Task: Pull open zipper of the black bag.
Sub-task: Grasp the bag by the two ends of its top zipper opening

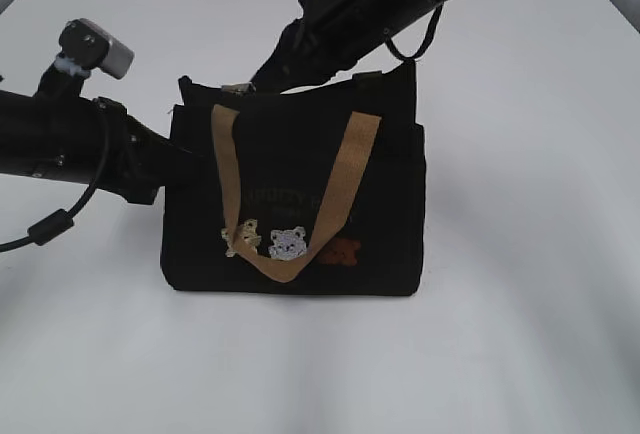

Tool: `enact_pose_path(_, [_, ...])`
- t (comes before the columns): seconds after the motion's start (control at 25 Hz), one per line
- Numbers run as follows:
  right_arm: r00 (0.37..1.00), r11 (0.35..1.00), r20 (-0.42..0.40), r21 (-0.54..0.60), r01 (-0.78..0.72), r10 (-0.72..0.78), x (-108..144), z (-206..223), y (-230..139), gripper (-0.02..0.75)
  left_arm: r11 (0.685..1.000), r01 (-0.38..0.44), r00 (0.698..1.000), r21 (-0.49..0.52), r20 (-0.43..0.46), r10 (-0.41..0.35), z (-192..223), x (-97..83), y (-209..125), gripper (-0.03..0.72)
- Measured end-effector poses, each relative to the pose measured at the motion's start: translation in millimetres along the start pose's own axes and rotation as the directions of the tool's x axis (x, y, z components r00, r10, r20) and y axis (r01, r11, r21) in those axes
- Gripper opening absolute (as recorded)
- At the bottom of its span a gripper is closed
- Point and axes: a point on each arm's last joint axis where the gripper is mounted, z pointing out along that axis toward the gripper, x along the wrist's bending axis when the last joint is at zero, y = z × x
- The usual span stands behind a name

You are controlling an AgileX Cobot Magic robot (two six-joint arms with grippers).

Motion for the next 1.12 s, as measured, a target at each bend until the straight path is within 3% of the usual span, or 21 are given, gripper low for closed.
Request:
enact_pose_path(0.16, [0.994, 0.995, 0.06, -0.024, -0.092, 0.093, -13, -44, 7, -0.001, 1.0, 0.002, 1.0, -0.001, -0.001, -0.002, 0, 0.0, 0, 0.065])
enact_pose_path(0.28, [0.99, 0.991, 0.062, -0.058, -0.122, 0.125, -18, -70, 12, 0.0, 1.0, 0.002, 1.0, 0.0, -0.004, -0.002, 0, 0.4, 0, 0.065])
enact_pose_path(0.36, [0.989, 0.988, 0.024, -0.065, -0.141, 0.143, -14, -70, 13, 0.043, 1.0, 0.003, 1.0, 0.0, -0.004, -0.003, 0, 0.4, 0, 0.065])
enact_pose_path(0.56, [0.987, 0.985, -0.038, -0.063, -0.159, 0.157, -5, -56, 15, 0.276, 1.0, 0.004, 1.0, -0.001, -0.004, -0.004, 0, 0.4, 0, 0.065])
enact_pose_path(0.84, [0.979, 0.983, -0.088, -0.012, -0.184, 0.183, -5, -24, 3, 0.317, 1.0, 0.008, 1.0, -0.003, -0.005, -0.008, 0, 0.5, 0, 0.065])
enact_pose_path(0.92, [0.975, 0.98, -0.1, 0.005, -0.197, 0.197, -6, -14, -2, 0.308, 1.0, 0.011, 1.0, -0.004, -0.007, -0.011, 0, 0.6, 0, 0.065])
enact_pose_path(0.96, [0.973, 0.979, -0.107, 0.007, -0.205, 0.204, -7, -11, -4, 0.268, 1.0, 0.011, 1.0, -0.003, -0.008, -0.011, 0, 0.8, 0, 0.065])
enact_pose_path(1.04, [0.974, 0.98, -0.109, -0.001, -0.201, 0.2, -6, -9, -3, 0.106, 1.0, 0.011, 1.0, -0.002, -0.009, -0.011, 0, 0.9, 0, 0.065])
enact_pose_path(1.12, [0.973, 0.979, -0.109, -0.011, -0.204, 0.201, -7, -11, -2, 0.031, 1.0, 0.013, 1.0, -0.002, -0.011, -0.013, 0, 1.1, 0, 0.065])
